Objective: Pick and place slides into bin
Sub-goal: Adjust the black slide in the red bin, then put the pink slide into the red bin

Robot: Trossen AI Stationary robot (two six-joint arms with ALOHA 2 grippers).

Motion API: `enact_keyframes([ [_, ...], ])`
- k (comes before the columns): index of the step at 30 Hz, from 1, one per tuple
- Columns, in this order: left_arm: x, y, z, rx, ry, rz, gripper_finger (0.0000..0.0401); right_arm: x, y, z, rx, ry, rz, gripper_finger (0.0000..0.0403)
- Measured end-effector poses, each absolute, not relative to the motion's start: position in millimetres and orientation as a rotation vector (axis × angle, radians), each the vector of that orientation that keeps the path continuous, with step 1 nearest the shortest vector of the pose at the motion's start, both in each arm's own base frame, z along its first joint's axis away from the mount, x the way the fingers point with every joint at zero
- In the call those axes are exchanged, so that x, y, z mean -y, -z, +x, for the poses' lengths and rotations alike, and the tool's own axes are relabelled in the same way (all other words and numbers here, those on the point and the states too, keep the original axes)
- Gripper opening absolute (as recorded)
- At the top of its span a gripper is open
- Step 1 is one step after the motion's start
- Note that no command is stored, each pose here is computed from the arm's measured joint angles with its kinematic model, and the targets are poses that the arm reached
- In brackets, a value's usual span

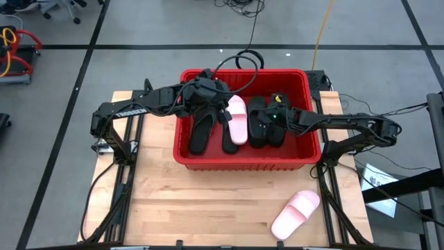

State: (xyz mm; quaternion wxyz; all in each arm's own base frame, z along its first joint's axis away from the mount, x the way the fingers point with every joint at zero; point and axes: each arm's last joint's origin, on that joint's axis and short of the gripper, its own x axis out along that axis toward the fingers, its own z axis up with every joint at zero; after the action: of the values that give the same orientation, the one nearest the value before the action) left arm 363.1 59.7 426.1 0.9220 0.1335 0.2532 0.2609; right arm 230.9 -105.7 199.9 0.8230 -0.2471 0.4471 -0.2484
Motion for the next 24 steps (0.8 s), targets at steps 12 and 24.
enact_keyframes([
  [12, -60, -426, 363, -0.520, -0.536, 0.275, 0.0122, 84, -221, 227, -0.846, 0.488, -0.557, 0.0134],
  [24, -60, -426, 363, -0.523, -0.534, 0.284, 0.0122, 48, -274, 191, -0.583, 0.542, -0.519, 0.0128],
])
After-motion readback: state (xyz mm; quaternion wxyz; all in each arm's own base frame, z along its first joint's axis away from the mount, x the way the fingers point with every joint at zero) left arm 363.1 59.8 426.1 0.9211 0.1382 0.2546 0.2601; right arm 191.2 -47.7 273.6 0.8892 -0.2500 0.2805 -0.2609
